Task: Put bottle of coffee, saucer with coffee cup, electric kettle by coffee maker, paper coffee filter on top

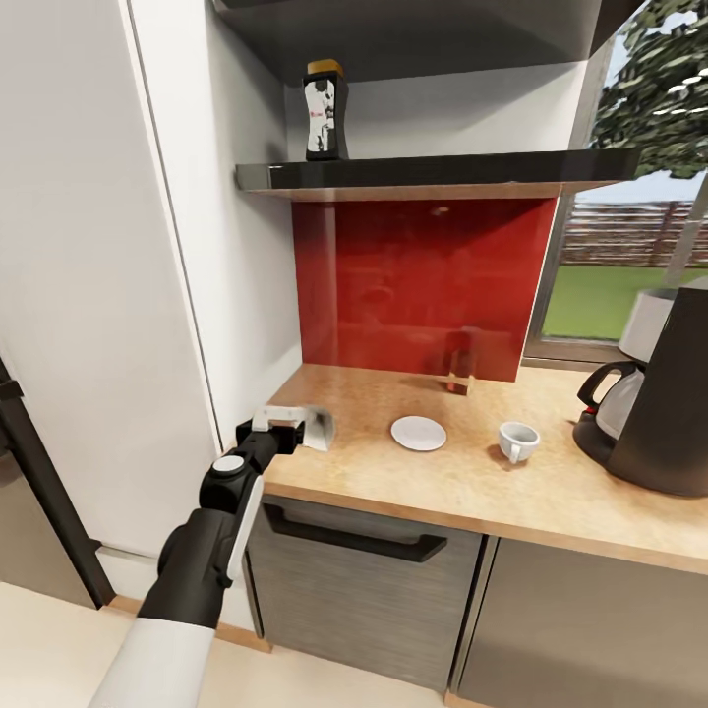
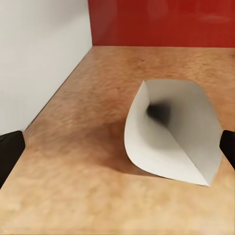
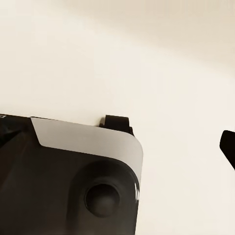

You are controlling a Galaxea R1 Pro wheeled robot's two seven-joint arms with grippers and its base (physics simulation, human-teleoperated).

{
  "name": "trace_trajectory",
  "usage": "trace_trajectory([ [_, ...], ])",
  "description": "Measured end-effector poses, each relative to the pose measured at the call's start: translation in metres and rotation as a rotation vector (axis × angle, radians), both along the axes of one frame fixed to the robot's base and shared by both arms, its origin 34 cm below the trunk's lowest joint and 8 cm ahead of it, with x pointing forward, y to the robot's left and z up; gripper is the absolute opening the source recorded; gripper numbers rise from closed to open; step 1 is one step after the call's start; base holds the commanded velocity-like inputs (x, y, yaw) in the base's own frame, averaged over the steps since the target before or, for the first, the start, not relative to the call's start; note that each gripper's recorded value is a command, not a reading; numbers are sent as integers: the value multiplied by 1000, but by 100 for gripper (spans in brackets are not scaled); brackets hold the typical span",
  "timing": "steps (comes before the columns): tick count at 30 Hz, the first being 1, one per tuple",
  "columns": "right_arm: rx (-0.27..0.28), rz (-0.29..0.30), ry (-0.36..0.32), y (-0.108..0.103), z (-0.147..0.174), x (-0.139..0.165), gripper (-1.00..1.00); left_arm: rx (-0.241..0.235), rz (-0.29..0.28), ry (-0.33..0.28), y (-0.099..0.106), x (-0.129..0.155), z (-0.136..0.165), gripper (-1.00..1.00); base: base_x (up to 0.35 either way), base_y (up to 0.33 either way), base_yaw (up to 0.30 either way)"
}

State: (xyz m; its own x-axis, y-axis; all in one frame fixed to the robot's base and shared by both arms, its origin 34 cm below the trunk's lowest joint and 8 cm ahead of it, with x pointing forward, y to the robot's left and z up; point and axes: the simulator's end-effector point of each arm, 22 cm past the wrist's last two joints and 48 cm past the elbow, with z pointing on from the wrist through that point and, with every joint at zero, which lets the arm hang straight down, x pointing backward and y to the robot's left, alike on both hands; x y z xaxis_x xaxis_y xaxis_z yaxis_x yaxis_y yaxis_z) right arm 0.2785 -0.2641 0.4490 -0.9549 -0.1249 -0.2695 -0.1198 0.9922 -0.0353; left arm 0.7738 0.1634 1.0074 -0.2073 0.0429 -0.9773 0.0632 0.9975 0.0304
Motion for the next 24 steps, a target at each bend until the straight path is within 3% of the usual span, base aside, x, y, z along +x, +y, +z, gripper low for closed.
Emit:
trace_trajectory([
  [24, 0, 0, 0, 0, 0, 0, 100, -8, 12, 3, 6, 1, -2, 100, 56, 28, 0],
])
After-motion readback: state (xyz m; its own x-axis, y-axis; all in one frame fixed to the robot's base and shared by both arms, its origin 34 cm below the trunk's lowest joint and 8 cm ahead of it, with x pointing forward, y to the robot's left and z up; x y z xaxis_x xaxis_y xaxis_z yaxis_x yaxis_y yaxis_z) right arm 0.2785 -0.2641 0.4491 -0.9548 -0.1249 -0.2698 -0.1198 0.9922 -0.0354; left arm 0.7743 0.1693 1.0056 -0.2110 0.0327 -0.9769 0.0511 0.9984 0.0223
